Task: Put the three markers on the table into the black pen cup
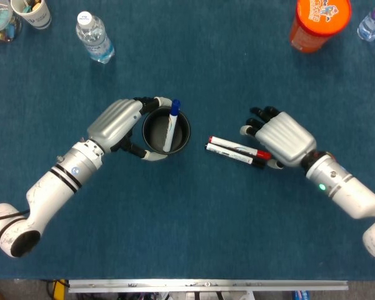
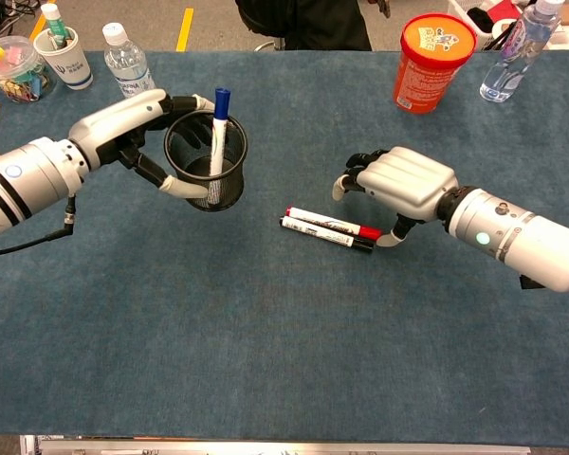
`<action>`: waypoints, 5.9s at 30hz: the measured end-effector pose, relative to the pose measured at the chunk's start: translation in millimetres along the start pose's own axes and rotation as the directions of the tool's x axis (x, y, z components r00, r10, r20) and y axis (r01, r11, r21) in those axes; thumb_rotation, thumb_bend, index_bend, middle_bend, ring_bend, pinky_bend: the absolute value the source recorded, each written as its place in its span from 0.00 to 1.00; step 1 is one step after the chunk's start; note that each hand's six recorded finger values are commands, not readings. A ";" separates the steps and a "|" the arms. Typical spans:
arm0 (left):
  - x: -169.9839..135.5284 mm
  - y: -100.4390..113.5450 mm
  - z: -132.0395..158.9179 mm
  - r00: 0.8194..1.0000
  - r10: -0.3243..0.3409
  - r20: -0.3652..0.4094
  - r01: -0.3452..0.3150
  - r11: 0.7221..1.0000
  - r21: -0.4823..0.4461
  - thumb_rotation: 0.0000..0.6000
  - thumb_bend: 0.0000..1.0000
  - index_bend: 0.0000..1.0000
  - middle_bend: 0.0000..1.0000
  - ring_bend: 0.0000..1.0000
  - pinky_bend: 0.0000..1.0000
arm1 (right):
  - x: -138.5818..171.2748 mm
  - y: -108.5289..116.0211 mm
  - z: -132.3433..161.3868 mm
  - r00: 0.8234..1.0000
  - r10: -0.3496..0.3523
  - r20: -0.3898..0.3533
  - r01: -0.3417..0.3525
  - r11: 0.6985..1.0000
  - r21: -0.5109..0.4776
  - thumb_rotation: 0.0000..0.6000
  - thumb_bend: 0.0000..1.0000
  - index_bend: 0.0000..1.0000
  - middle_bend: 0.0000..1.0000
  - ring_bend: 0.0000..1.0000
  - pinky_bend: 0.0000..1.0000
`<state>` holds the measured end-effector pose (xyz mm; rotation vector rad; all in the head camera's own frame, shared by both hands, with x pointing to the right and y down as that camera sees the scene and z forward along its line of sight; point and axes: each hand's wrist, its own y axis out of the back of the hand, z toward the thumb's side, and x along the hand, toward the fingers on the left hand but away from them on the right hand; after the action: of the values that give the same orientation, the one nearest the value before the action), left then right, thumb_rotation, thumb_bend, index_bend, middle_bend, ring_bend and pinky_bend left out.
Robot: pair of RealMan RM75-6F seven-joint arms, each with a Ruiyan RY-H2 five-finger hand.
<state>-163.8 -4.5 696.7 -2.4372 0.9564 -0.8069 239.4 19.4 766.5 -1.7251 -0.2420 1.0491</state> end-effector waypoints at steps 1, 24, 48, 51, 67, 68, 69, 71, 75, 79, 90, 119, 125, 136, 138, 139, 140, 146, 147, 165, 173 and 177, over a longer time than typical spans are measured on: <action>-0.2 0.0 -0.5 1.000 -0.001 -0.001 0.001 1.000 0.000 1.00 0.15 0.27 0.37 0.35 0.29 | -1.3 -0.9 0.9 1.000 0.000 -0.001 0.000 1.000 0.003 1.00 0.06 0.31 0.31 0.14 0.23; -3.4 3.2 -4.8 1.000 0.003 -0.003 -0.003 1.000 -0.007 1.00 0.15 0.27 0.37 0.35 0.29 | -23.3 -7.1 -3.5 0.999 -0.008 0.040 0.006 0.999 0.042 1.00 0.06 0.31 0.31 0.14 0.23; -6.3 8.7 -11.6 1.000 0.015 -0.018 -0.015 1.000 -0.009 1.00 0.15 0.27 0.37 0.35 0.29 | -73.8 18.4 -17.5 0.990 -0.059 0.126 0.056 0.998 0.028 1.00 0.10 0.35 0.31 0.14 0.23; -6.4 9.3 -11.3 1.000 0.015 -0.016 -0.015 1.000 -0.007 1.00 0.15 0.27 0.37 0.35 0.29 | -76.3 19.8 -14.6 0.990 -0.057 0.127 0.057 0.998 0.000 1.00 0.11 0.37 0.31 0.14 0.23; -8.1 10.5 -7.4 1.000 0.016 -0.010 -0.016 1.000 0.000 1.00 0.15 0.27 0.37 0.35 0.29 | -92.9 32.2 25.6 0.995 -0.046 0.089 0.054 0.994 -0.092 1.00 0.23 0.52 0.32 0.14 0.23; -8.3 10.8 -7.4 1.000 0.016 -0.010 -0.016 1.000 0.001 1.00 0.15 0.27 0.37 0.35 0.29 | -93.6 31.9 27.1 0.995 -0.044 0.089 0.052 0.994 -0.093 1.00 0.23 0.52 0.32 0.14 0.23; -8.8 11.2 -7.4 1.000 0.017 -0.011 -0.017 1.000 0.002 1.00 0.15 0.27 0.37 0.35 0.29 | -94.5 31.7 28.5 0.995 -0.042 0.088 0.050 0.994 -0.093 1.00 0.23 0.52 0.32 0.14 0.23; -9.4 11.5 -7.8 1.000 0.018 -0.012 -0.018 1.000 0.001 1.00 0.15 0.27 0.37 0.35 0.29 | -96.6 31.4 31.0 0.995 -0.039 0.090 0.047 0.995 -0.090 1.00 0.23 0.52 0.32 0.14 0.23; -10.6 11.8 -9.7 1.000 0.018 -0.016 -0.018 1.000 -0.003 1.00 0.15 0.26 0.37 0.35 0.29 | -100.7 30.9 32.5 0.995 -0.035 0.097 0.043 0.996 -0.081 1.00 0.23 0.52 0.32 0.14 0.23; -10.9 12.6 -11.6 1.000 0.019 -0.020 -0.019 1.000 -0.005 1.00 0.15 0.26 0.37 0.35 0.29 | -103.7 29.5 31.5 0.994 -0.028 0.106 0.036 0.997 -0.075 1.00 0.23 0.52 0.32 0.14 0.23; -10.0 14.0 -13.6 1.000 0.021 -0.017 -0.021 1.000 -0.011 1.00 0.15 0.26 0.37 0.35 0.29 | -113.6 27.9 36.4 0.994 -0.010 0.111 0.015 0.999 -0.049 1.00 0.23 0.54 0.32 0.14 0.23; -10.9 16.4 -16.1 0.999 0.031 -0.012 -0.032 0.999 -0.018 1.00 0.15 0.25 0.37 0.35 0.29 | -116.8 28.3 34.1 0.992 0.009 0.122 -0.003 0.999 -0.049 1.00 0.30 0.65 0.36 0.17 0.23; -10.3 16.7 -12.8 0.999 0.032 -0.005 -0.032 0.999 -0.015 1.00 0.15 0.25 0.37 0.35 0.29 | -107.3 53.1 28.5 0.992 -0.039 0.118 0.055 0.988 -0.143 1.00 0.30 0.65 0.36 0.17 0.23; -4.0 9.8 -8.0 1.000 0.013 -0.010 -0.014 1.000 -0.023 1.00 0.15 0.25 0.37 0.35 0.29 | -66.5 122.7 8.3 0.981 -0.158 0.113 0.191 0.892 -0.410 1.00 0.30 0.66 0.37 0.18 0.23; -1.2 7.3 -7.3 1.000 0.009 -0.012 -0.009 1.000 -0.028 1.00 0.15 0.25 0.37 0.35 0.29 | -59.1 135.4 8.0 0.978 -0.180 0.107 0.209 0.862 -0.462 1.00 0.30 0.66 0.38 0.18 0.23; 0.1 6.4 -6.9 1.000 0.007 -0.012 -0.008 1.000 -0.029 1.00 0.15 0.25 0.37 0.35 0.29 | -54.2 144.1 8.1 0.976 -0.195 0.101 0.219 0.842 -0.494 1.00 0.30 0.67 0.38 0.18 0.23; 1.3 5.4 -6.4 1.000 0.006 -0.012 -0.006 1.000 -0.029 1.00 0.15 0.25 0.37 0.35 0.29 | -50.6 150.7 8.2 0.974 -0.206 0.097 0.227 0.826 -0.516 1.00 0.30 0.67 0.38 0.18 0.23; 9.3 0.7 -6.0 1.000 0.001 -0.019 -0.002 0.999 -0.037 1.00 0.15 0.25 0.37 0.35 0.29 | -31.2 189.1 9.4 0.958 -0.278 0.074 0.259 0.725 -0.638 1.00 0.30 0.67 0.38 0.18 0.23; 10.7 0.1 -6.2 1.000 0.001 -0.021 -0.002 0.999 -0.041 1.00 0.15 0.25 0.37 0.35 0.29 | -29.5 193.6 10.4 0.955 -0.287 0.070 0.261 0.708 -0.656 1.00 0.30 0.68 0.39 0.18 0.23; 34.6 1.8 -9.5 0.997 0.004 -0.077 -0.013 0.994 -0.113 1.00 0.15 0.25 0.37 0.35 0.29 | -27.0 238.4 61.4 0.924 -0.380 -0.041 0.175 0.517 -0.838 1.00 0.30 0.68 0.38 0.19 0.24; 35.4 3.5 -5.6 0.997 0.003 -0.074 -0.011 0.994 -0.113 1.00 0.15 0.25 0.37 0.35 0.29 | -39.4 224.2 67.8 0.925 -0.379 -0.030 0.192 0.533 -0.824 1.00 0.30 0.68 0.39 0.19 0.21; 35.5 4.7 -5.1 0.997 0.009 -0.075 -0.018 0.993 -0.118 1.00 0.15 0.25 0.37 0.35 0.29 | -46.7 214.4 69.7 0.926 -0.376 -0.026 0.202 0.553 -0.809 1.00 0.29 0.66 0.38 0.19 0.20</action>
<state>-148.1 -33.7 711.0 -2.5137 1.0761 -0.8640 92.5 -53.6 605.0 -2.4608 -0.9674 0.5022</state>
